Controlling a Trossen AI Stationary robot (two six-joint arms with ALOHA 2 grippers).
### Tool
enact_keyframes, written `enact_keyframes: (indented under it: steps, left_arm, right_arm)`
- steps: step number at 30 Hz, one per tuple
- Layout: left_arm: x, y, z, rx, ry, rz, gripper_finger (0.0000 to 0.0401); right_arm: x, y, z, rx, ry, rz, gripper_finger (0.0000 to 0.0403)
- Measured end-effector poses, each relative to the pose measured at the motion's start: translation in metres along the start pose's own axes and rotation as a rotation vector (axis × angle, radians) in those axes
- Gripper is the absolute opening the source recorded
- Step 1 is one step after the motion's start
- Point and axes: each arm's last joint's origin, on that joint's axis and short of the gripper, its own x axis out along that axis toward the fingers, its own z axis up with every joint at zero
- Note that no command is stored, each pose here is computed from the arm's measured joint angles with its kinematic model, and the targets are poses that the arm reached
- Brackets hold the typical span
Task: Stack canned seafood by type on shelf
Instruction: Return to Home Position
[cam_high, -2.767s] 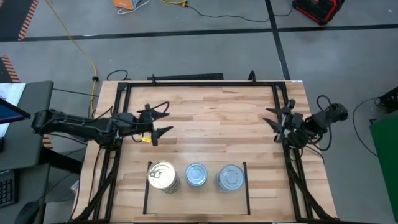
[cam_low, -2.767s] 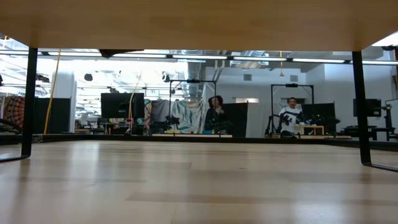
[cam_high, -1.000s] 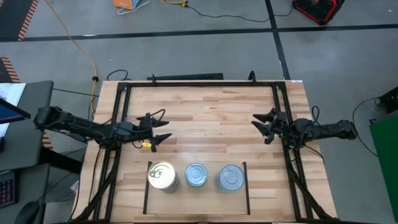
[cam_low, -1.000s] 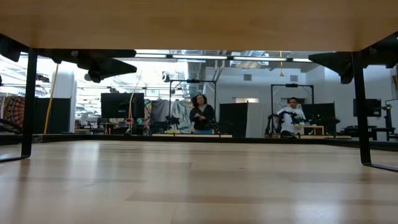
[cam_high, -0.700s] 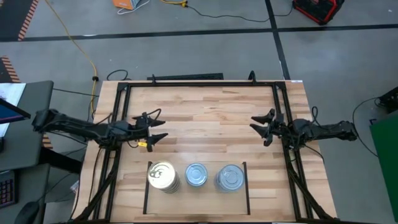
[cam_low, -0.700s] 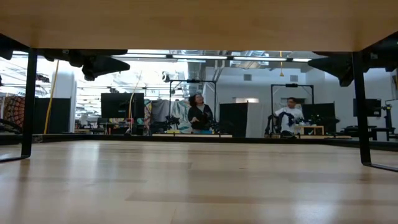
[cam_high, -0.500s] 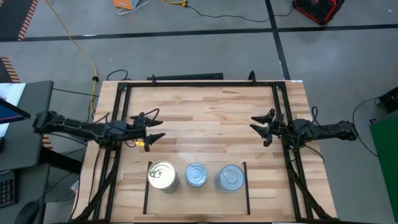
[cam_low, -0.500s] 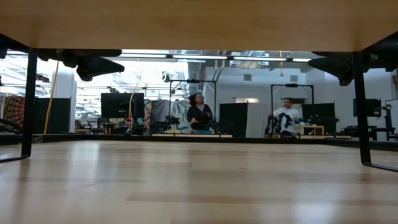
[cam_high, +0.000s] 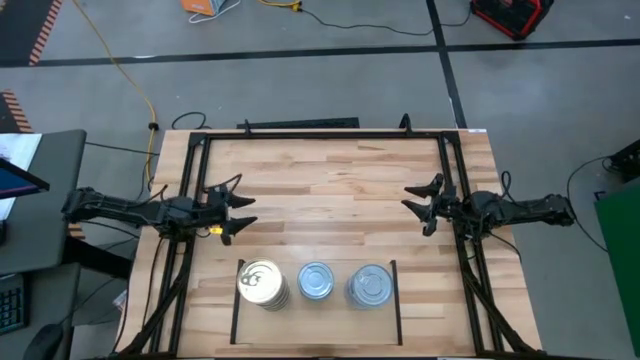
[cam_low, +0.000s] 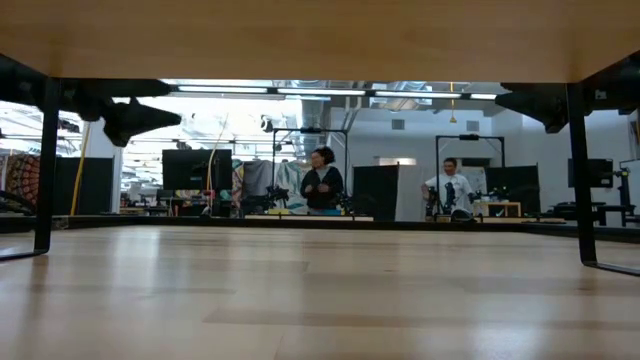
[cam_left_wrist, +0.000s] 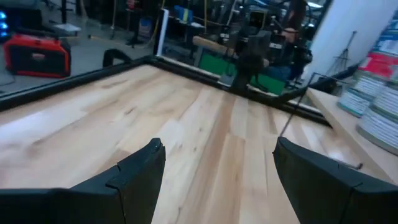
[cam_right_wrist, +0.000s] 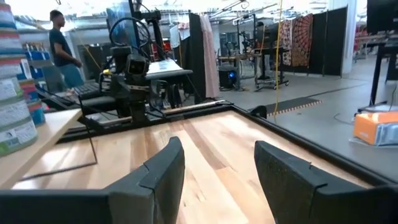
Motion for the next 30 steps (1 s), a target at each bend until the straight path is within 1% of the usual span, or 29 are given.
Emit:
enact_keyframes:
  steps: [3, 5, 7, 9, 14, 21, 25, 30]
  left_arm:
    - [-0.0030, 0.0004, -0.0009, 0.000, 0.016, -0.030, 0.0288]
    - [-0.0049, 0.0002, 0.0015, 0.010, -0.008, -0.043, 0.0288]
    - [-0.0063, -0.0001, 0.0044, 0.024, -0.040, -0.052, 0.0288]
    - [-0.0071, 0.0003, 0.0046, 0.057, -0.045, -0.046, 0.0288]
    - [-0.0077, 0.0004, 0.0052, 0.126, -0.056, -0.045, 0.0288]
    - [-0.0073, 0.0007, 0.0039, 0.282, -0.049, -0.039, 0.0288]
    - [-0.0073, 0.0008, 0.0036, 0.296, -0.048, -0.038, 0.0288]
    - [-0.0073, 0.0008, 0.0035, 0.270, -0.046, -0.038, 0.0288]
  right_arm:
    - [0.0000, 0.0000, 0.0001, -0.039, -0.001, -0.001, 0.0221]
    - [0.0000, -0.0001, 0.0000, -0.046, -0.001, -0.003, 0.0221]
    - [0.0000, -0.0001, 0.0000, -0.083, 0.000, -0.004, 0.0221]
    - [0.0000, -0.0001, 0.0000, -0.113, 0.000, -0.004, 0.0221]
    - [0.0000, -0.0001, 0.0000, -0.117, 0.000, -0.004, 0.0221]
    - [0.0000, -0.0002, 0.0000, -0.117, 0.000, -0.005, 0.0221]
    - [0.0000, -0.0002, -0.0002, -0.117, 0.001, -0.004, 0.0221]
    - [0.0000, -0.0002, -0.0002, -0.118, 0.001, -0.005, 0.0221]
